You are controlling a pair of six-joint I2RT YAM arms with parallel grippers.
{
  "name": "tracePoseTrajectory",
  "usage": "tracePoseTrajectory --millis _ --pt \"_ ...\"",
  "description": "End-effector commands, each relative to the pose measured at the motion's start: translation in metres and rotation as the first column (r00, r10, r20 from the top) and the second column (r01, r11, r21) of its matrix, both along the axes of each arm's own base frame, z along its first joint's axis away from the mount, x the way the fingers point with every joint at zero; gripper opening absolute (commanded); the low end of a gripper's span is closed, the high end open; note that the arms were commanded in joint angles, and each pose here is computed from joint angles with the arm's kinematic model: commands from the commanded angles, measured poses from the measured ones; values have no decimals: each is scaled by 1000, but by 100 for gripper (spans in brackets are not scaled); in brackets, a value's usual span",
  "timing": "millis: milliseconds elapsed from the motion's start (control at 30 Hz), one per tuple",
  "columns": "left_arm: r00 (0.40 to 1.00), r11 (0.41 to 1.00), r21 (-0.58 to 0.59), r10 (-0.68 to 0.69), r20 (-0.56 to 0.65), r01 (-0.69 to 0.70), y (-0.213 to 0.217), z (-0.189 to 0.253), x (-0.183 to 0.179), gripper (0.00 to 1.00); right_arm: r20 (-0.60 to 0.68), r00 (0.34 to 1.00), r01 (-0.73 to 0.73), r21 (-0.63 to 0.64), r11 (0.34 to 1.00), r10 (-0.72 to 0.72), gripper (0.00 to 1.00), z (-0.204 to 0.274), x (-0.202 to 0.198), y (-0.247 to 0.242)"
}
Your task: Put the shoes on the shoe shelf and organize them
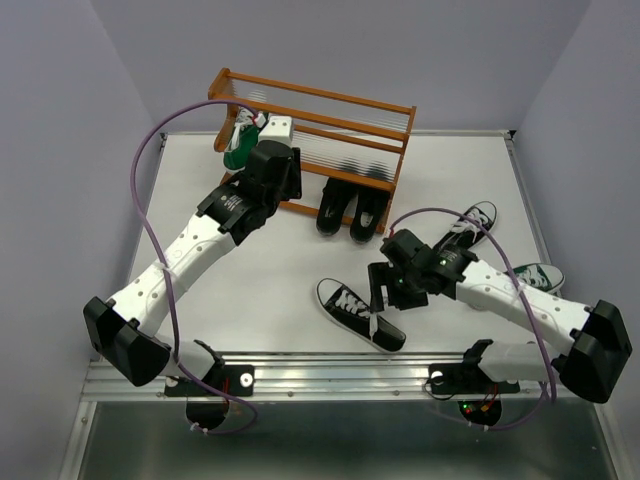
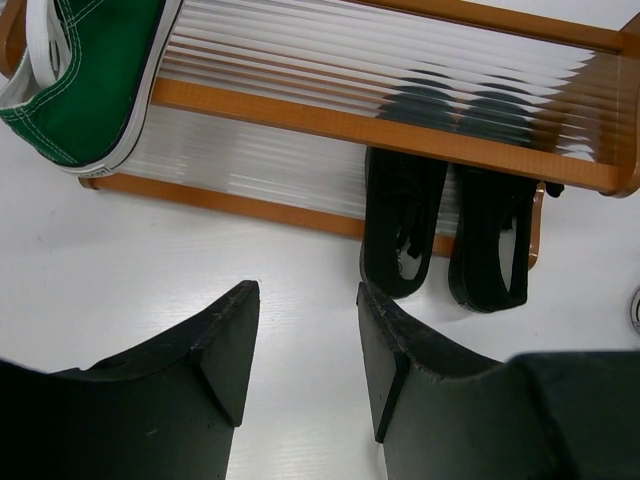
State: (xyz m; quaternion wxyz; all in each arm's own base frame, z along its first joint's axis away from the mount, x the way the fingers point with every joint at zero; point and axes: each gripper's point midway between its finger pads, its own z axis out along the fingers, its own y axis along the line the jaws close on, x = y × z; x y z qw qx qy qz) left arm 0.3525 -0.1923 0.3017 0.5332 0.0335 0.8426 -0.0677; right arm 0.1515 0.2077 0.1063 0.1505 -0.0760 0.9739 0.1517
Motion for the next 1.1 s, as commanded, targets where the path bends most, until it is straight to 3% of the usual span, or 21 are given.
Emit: tracePoseTrajectory --millis 0,467,1067 --pt "998 999 -54 -2 63 6 2 32 -3 55 -50 997 57 5 998 -57 79 1 -21 -13" --pt "999 998 -58 -14 49 17 -1 25 -3 55 -45 996 76 -76 994 -80 70 -25 -25 -27" --pt "998 999 -52 -2 55 5 4 26 -2 55 -7 1000 15 -125 992 -16 48 -56 -10 -3"
